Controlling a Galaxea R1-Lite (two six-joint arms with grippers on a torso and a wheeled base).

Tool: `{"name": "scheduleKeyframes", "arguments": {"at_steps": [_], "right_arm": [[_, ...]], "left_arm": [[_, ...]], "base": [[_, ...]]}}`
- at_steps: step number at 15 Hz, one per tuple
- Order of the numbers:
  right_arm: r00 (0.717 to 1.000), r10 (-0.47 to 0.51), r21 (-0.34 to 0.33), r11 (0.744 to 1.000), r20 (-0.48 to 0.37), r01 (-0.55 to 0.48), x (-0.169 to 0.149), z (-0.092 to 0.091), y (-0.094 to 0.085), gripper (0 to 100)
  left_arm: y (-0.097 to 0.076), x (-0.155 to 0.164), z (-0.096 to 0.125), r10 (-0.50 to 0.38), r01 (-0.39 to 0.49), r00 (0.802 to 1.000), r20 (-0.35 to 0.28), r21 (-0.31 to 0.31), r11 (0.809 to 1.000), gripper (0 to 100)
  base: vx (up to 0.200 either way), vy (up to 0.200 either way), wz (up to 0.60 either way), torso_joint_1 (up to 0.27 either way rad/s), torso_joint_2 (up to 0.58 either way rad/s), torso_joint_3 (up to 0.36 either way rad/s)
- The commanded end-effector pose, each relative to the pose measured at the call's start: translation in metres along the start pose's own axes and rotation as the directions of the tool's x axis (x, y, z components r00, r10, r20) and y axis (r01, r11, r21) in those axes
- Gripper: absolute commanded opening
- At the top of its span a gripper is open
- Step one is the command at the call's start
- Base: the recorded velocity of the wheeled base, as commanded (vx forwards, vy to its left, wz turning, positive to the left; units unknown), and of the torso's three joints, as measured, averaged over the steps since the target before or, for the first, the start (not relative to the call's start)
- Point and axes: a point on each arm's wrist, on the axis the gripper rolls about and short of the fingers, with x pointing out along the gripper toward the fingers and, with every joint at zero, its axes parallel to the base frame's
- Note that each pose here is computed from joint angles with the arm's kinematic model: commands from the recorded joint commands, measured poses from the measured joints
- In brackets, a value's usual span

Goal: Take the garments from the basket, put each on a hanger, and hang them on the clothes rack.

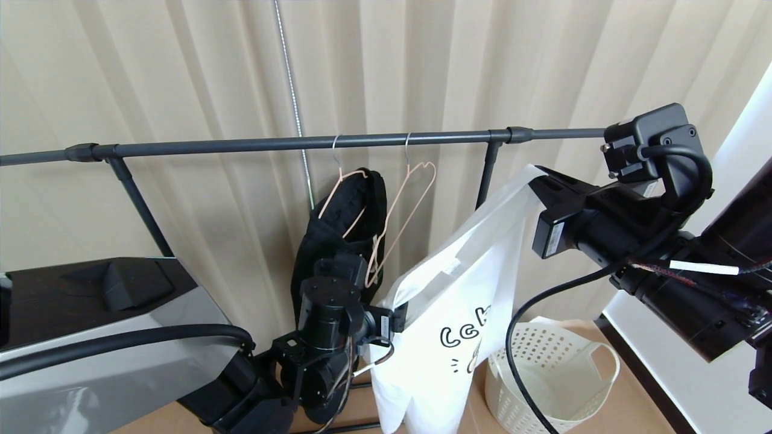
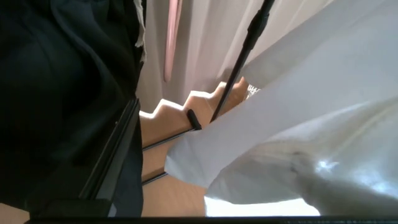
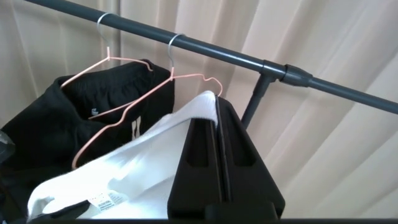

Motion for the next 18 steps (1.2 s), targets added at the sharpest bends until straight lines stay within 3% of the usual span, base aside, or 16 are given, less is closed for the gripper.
{"name": "scheduleKeyframes", "arguments": {"at_steps": [1, 6, 10, 18], "right_arm": [[0.999, -0.036, -0.005, 0.999, -0.005, 0.036, 0.004, -0.002, -0.009, 0], [0.992, -0.113, -0.035, 0.993, -0.056, 0.112, 0.026, -0.021, -0.028, 0], [0.988, -0.125, -0.049, 0.991, -0.086, 0.121, 0.033, -0.032, -0.029, 0], [0.988, -0.123, -0.050, 0.992, -0.096, 0.118, 0.034, -0.035, -0.028, 0]], "left_arm": [[0.003, -0.001, 0.003, 0.007, -0.007, 1.000, 0.008, -0.004, 1.000, 100], [0.003, -0.007, 0.013, 0.002, -0.002, 0.999, 0.034, -0.013, 1.000, 100], [0.002, -0.014, 0.021, -0.006, 0.008, 0.998, 0.056, -0.021, 1.000, 100], [0.004, -0.018, 0.028, -0.005, 0.008, 0.997, 0.077, -0.030, 1.000, 100]], "base": [[0.000, 0.000, 0.00, 0.000, 0.00, 0.000], [0.000, 0.000, 0.00, 0.000, 0.00, 0.000], [0.000, 0.000, 0.00, 0.000, 0.00, 0.000], [0.000, 0.000, 0.00, 0.000, 0.00, 0.000]]}}
